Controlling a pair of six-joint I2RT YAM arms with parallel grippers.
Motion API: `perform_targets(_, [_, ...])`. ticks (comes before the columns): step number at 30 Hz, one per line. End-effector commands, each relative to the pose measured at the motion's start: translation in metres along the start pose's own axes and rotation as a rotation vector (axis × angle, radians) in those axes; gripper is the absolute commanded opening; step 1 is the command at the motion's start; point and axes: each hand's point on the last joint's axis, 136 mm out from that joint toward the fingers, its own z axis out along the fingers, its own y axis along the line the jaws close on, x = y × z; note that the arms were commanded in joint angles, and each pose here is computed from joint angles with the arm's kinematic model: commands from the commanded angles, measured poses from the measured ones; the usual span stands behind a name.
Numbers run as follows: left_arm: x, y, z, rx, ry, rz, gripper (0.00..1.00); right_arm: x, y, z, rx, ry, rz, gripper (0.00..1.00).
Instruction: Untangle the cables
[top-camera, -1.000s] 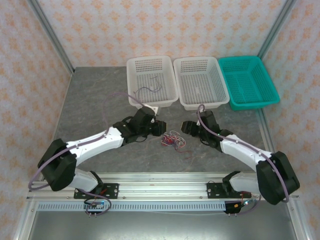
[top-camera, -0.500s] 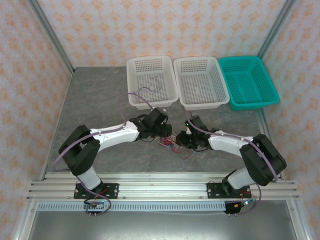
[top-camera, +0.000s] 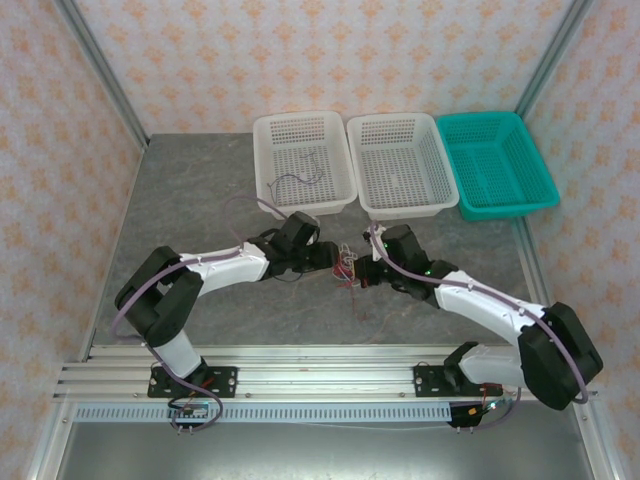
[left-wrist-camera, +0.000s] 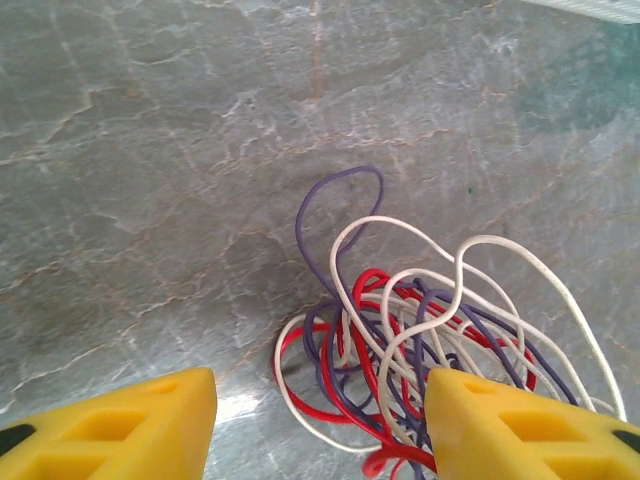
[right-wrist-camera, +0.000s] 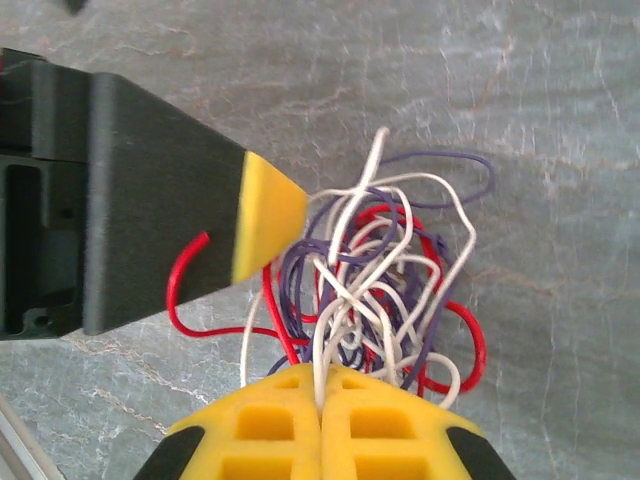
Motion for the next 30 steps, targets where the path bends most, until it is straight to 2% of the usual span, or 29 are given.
perform_targets(1, [-0.002,0.003,0.004,-0.002,-0.003,-0.04,0.55,-0.014,0.02,-0.007,-0.104,-0.105,-0.092,0.0])
perform_targets(4, [0.0,0.007,0.012,0.045,-0.005,-0.104,0.43,-0.018,0.023,-0.007,-0.134,-0.15,-0.055,0.0])
perform_targets(6, [-0.001,0.006,0.013,0.072,-0.01,-0.124,0.34,-0.021,0.01,-0.008,-0.058,-0.164,-0.01,0.0])
perform_targets(8, [-0.001,0.012,0.011,0.05,-0.012,-0.118,0.3,-0.026,0.003,-0.013,-0.016,-0.189,0.013,0.0])
perform_targets(11, [-0.006,0.022,0.003,0.026,-0.041,-0.105,0.29,-0.041,0.0,-0.026,-0.037,-0.28,0.11,0.0])
perform_targets(13, [-0.014,0.018,-0.006,0.07,-0.08,-0.089,0.3,-0.048,-0.004,-0.031,-0.08,-0.31,0.192,0.0])
perform_targets(20, [-0.04,-0.035,-0.072,0.237,-0.249,0.164,0.4,-0.039,-0.017,-0.015,-0.068,-0.217,0.306,0.0])
perform_targets(23, [-0.041,-0.06,-0.092,0.292,-0.266,0.227,0.43,-0.035,-0.027,-0.004,-0.019,-0.178,0.372,0.0])
perform_targets(26, [-0.034,-0.07,-0.085,0.26,-0.217,0.224,0.43,-0.036,-0.026,0.004,-0.029,-0.146,0.397,0.0])
perform_targets(30, [-0.024,-0.049,-0.053,0.173,-0.189,0.12,0.41,-0.041,-0.02,0.009,-0.069,-0.141,0.429,0.0])
